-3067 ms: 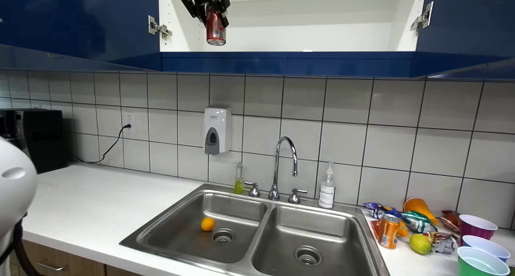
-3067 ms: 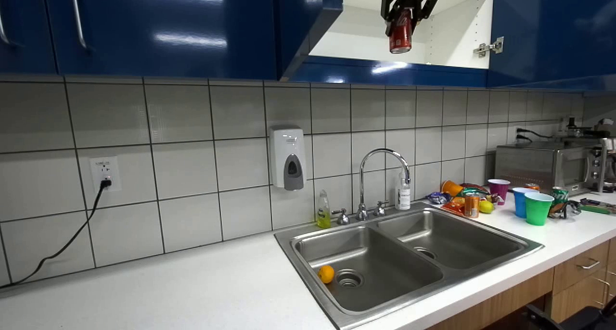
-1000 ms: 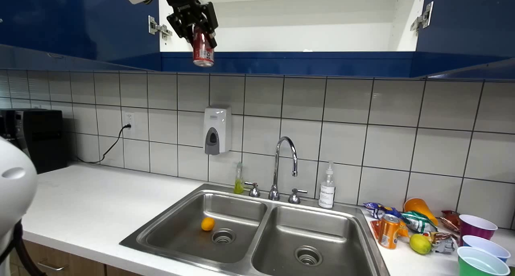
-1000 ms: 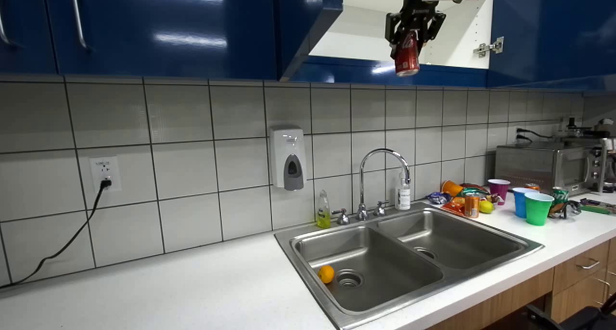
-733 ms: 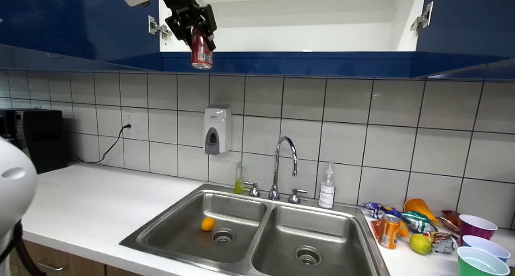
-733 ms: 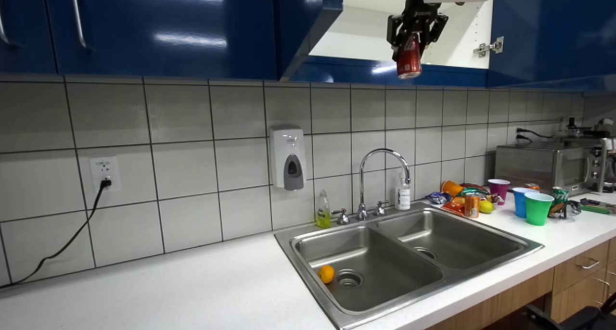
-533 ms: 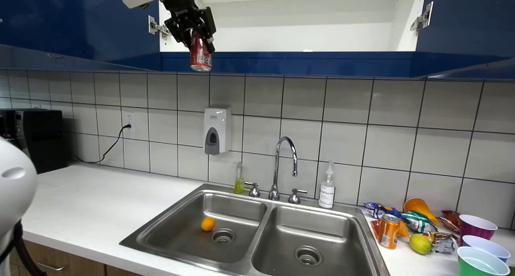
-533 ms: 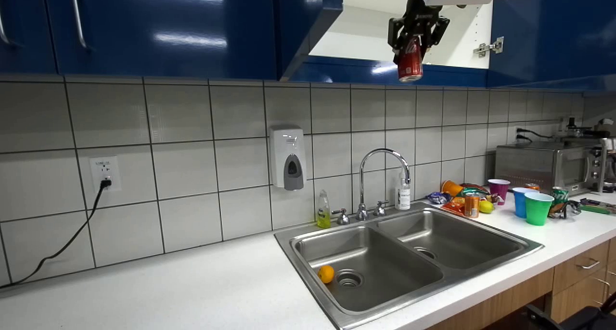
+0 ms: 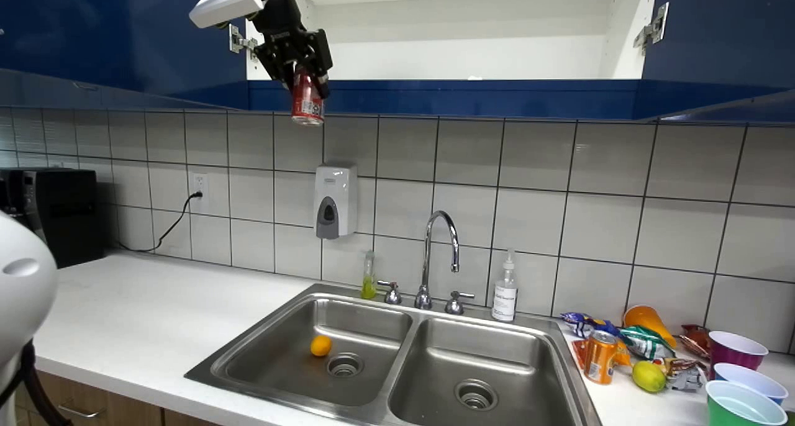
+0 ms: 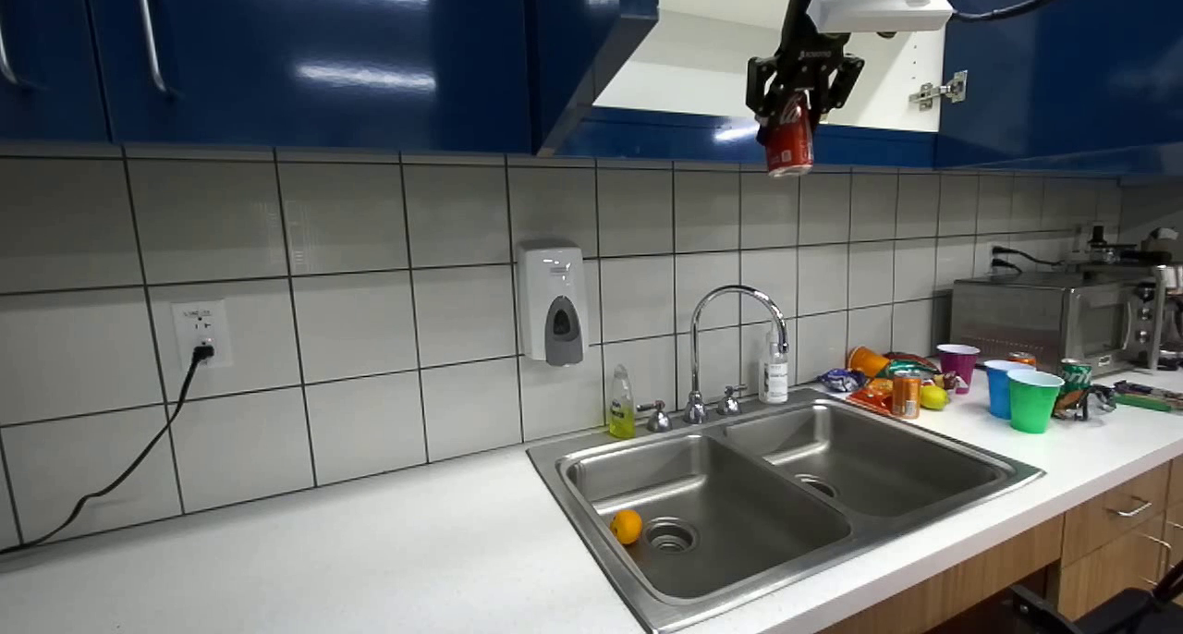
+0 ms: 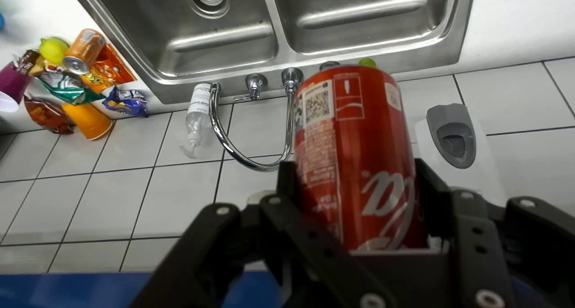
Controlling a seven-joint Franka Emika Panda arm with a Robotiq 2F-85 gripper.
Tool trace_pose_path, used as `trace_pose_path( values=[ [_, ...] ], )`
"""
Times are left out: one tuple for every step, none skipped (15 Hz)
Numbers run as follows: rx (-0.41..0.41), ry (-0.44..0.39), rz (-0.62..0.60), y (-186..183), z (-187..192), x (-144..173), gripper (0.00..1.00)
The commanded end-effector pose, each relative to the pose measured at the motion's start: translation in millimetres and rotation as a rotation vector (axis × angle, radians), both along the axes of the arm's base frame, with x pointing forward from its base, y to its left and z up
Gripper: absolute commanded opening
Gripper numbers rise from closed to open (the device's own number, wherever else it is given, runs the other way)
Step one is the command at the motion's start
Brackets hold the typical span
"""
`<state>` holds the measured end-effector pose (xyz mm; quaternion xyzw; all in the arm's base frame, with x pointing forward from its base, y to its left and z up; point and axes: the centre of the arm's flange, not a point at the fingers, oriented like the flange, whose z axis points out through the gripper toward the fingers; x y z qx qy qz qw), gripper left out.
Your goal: Put the red can in the sink on the left.
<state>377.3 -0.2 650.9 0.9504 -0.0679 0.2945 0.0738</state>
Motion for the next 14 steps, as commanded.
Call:
trace_pose_path(
  values=[
    [0.015, -0.019, -0.002, 1.2, -5.2, 0.9, 0.38],
    [0.015, -0.016, 0.0, 1.8, -8.1, 2.0, 0.38],
    [0.015, -0.016, 0.002, 2.1, -10.6, 3.0, 0.38],
    [0.014, -0.015, 0.004, 2.6, -13.9, 4.3, 0.38],
    [0.014, -0.014, 0.006, 2.6, -17.0, 5.6, 0.38],
    [0.014, -0.013, 0.008, 2.9, -21.3, 7.7, 0.38],
    [0.013, -0.011, 0.01, 2.7, -25.6, 10.2, 0.38],
    [0.014, -0.009, 0.013, 2.7, -30.4, 13.2, 0.38],
    [0.015, -0.008, 0.016, 2.9, -35.5, 16.1, 0.38],
    [0.015, -0.005, 0.019, 3.4, -41.2, 20.2, 0.38],
    [0.015, -0.003, 0.023, 3.7, -45.9, 23.4, 0.38],
    [0.015, 0.002, 0.026, 4.2, -51.3, 27.3, 0.38],
    [0.015, 0.006, 0.03, 5.1, -56.8, 31.4, 0.38],
    [0.018, 0.01, 0.034, 5.8, -62.0, 35.2, 0.38]
  ],
)
